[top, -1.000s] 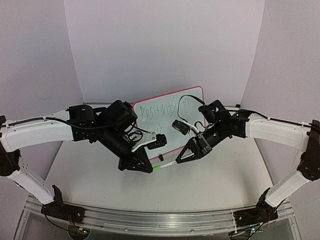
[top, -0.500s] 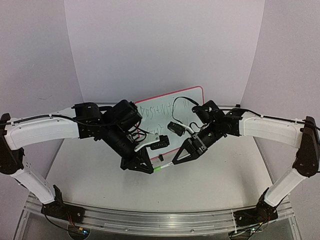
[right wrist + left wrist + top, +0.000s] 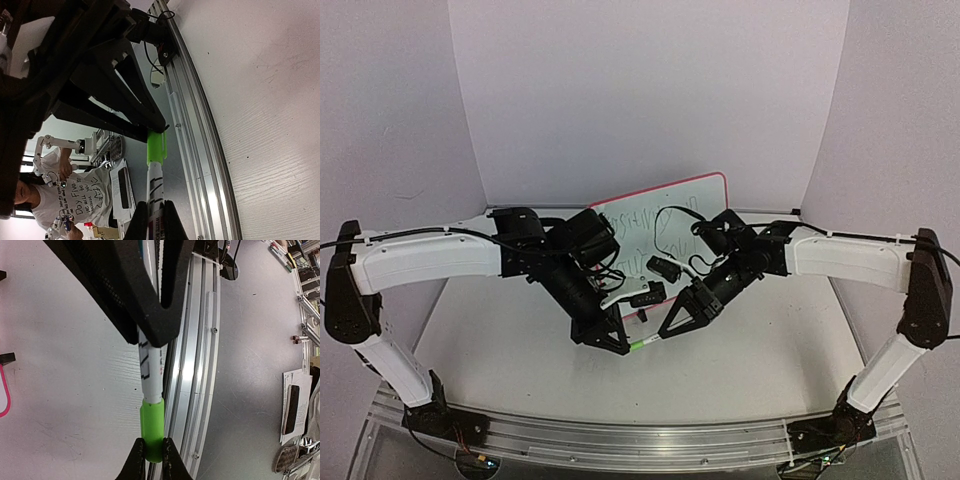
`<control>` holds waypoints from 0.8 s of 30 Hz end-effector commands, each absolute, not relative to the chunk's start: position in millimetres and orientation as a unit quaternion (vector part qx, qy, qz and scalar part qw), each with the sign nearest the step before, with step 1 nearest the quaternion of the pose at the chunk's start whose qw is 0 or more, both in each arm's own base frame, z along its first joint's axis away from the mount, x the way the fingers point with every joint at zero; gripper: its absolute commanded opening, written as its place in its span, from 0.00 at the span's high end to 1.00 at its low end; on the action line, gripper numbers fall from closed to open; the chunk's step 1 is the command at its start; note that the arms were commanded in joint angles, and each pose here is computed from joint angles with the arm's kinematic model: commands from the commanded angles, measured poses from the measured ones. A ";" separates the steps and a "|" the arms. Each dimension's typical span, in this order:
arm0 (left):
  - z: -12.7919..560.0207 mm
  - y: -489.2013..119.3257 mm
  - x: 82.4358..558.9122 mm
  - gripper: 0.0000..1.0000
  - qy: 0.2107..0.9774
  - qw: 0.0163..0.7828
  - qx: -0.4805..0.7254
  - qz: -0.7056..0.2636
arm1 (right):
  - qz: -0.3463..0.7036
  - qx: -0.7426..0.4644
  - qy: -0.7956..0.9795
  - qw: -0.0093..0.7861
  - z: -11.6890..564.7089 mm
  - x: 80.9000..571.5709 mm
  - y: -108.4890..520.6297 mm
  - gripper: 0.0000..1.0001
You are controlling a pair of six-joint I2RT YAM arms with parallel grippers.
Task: Write a sentence on the whiteboard
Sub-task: Insert the whiteboard marker without the cap into the pen cap.
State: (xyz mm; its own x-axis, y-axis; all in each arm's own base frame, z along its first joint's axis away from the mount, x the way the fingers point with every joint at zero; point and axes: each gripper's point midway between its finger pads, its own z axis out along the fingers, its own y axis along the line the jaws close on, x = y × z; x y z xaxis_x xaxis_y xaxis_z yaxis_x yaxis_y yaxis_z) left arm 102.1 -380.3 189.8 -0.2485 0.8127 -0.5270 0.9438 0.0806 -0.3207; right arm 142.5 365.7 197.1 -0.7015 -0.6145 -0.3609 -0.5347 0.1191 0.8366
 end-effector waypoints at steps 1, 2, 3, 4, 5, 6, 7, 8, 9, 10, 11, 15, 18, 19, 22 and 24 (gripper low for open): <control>240.8 -419.6 114.7 1.00 0.681 0.195 0.606 -0.361 | -0.544 0.418 -0.727 0.014 204.2 141.3 379.8 1.00; 242.0 -420.9 115.1 1.00 0.680 0.199 0.606 -0.363 | -0.545 0.419 -0.726 0.015 203.7 140.5 379.8 1.00; 243.3 -422.3 115.8 1.00 0.678 0.202 0.605 -0.365 | -0.546 0.420 -0.724 0.017 203.4 139.6 380.0 1.00; 244.8 -423.1 116.2 1.00 0.677 0.206 0.604 -0.367 | -0.549 0.421 -0.721 0.018 203.9 138.5 379.9 1.00; 247.0 -424.5 116.8 1.00 0.675 0.210 0.604 -0.369 | -0.551 0.422 -0.720 0.020 203.5 137.9 379.9 1.00; 248.6 -425.7 117.6 1.00 0.673 0.214 0.604 -0.370 | -0.553 0.422 -0.718 0.022 203.4 137.2 380.0 1.00; 249.5 -427.1 117.9 1.00 0.671 0.217 0.603 -0.372 | -0.554 0.423 -0.717 0.023 203.3 136.8 380.0 1.00; 251.0 -428.3 118.1 1.00 0.669 0.219 0.603 -0.376 | -0.554 0.423 -0.716 0.024 203.2 136.4 380.0 1.00; 252.6 -429.5 118.0 1.00 0.666 0.222 0.603 -0.378 | -0.555 0.423 -0.716 0.026 202.9 135.8 380.1 1.00; 254.2 -430.7 118.3 1.00 0.664 0.225 0.603 -0.380 | -0.557 0.424 -0.714 0.027 203.1 135.1 380.2 1.00; 255.7 -431.7 118.7 1.00 0.662 0.228 0.603 -0.381 | -0.559 0.424 -0.712 0.028 203.8 134.3 380.2 1.00; 264.3 -436.1 120.5 1.00 0.652 0.244 0.604 -0.388 | -0.560 0.426 -0.710 0.032 203.2 132.1 381.1 1.00; 271.3 -440.9 121.4 1.00 0.643 0.254 0.605 -0.395 | -0.560 0.427 -0.709 0.035 201.9 130.8 382.1 1.00; 272.3 -442.6 121.8 1.00 0.641 0.256 0.605 -0.397 | -0.561 0.427 -0.708 0.036 201.7 130.4 382.3 1.00; 275.1 -446.7 123.0 1.00 0.636 0.262 0.605 -0.401 | -0.561 0.430 -0.707 0.038 201.8 128.4 383.2 1.00; 278.0 -448.8 123.7 1.00 0.632 0.266 0.605 -0.405 | -0.561 0.430 -0.706 0.039 201.4 127.4 383.8 1.00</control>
